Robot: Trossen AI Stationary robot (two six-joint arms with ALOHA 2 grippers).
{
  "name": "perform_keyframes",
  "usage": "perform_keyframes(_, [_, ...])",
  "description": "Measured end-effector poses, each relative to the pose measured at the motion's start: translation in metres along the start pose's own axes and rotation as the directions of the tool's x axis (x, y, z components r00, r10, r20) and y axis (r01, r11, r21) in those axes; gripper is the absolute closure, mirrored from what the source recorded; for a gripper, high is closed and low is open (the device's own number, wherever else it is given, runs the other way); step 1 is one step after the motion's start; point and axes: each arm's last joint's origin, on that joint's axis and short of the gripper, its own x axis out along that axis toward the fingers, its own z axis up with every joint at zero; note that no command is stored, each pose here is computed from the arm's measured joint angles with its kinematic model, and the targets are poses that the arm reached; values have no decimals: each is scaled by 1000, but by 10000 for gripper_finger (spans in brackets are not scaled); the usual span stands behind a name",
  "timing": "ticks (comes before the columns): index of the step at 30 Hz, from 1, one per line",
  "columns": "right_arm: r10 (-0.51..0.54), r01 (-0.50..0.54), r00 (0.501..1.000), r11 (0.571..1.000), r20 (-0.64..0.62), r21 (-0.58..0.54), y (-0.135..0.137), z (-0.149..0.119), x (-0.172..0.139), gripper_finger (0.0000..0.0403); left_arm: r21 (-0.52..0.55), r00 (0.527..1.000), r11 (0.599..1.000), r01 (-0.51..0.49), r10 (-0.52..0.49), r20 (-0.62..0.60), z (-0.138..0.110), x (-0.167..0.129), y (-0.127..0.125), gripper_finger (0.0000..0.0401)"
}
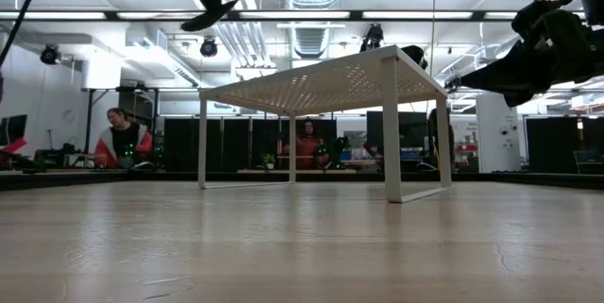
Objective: Pick & Place Mini shaped plates
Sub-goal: Stack the drop shaped plate on top of the other drop shaped plates on the shelf
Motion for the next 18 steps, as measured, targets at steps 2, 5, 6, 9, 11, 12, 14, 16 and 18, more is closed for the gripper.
perform_keyframes(2, [0, 0, 1000, 1000, 0, 0, 0, 0, 0, 394, -7, 1000, 1000, -24, 24, 7, -8, -2, 14, 401])
perform_keyframes(5, [0, 0, 1000, 1000, 0, 0, 0, 0, 0, 394, -36, 999, 998, -48, 48, -9, -21, -3, 32, 401])
perform_keyframes(6, [0, 0, 1000, 1000, 0, 0, 0, 0, 0, 394, -44, 998, 997, -59, 58, -19, -25, -2, 38, 401])
perform_keyframes(9, [0, 0, 1000, 1000, 0, 0, 0, 0, 0, 394, -77, 996, 994, -81, 79, -34, -38, 0, 53, 401])
perform_keyframes(11, [0, 0, 1000, 1000, 0, 0, 0, 0, 0, 394, -90, 995, 992, -84, 80, -51, -43, 4, 61, 401])
perform_keyframes(12, [-1, 1, 1000, 1000, 0, 0, 0, 0, 0, 394, -89, 995, 993, -81, 76, -61, -45, 7, 65, 401])
perform_keyframes(14, [0, 0, 1000, 1000, 0, 0, 0, 0, 0, 394, -93, 995, 993, -76, 69, -77, -46, 13, 72, 401])
perform_keyframes(16, [-1, 1, 1000, 1000, 0, 0, 0, 0, 0, 394, -95, 994, 993, -69, 60, -91, -45, 20, 79, 401])
perform_keyframes(18, [-1, 1, 1000, 1000, 0, 0, 0, 0, 0, 394, -84, 994, 995, -57, 49, -103, -41, 26, 85, 401])
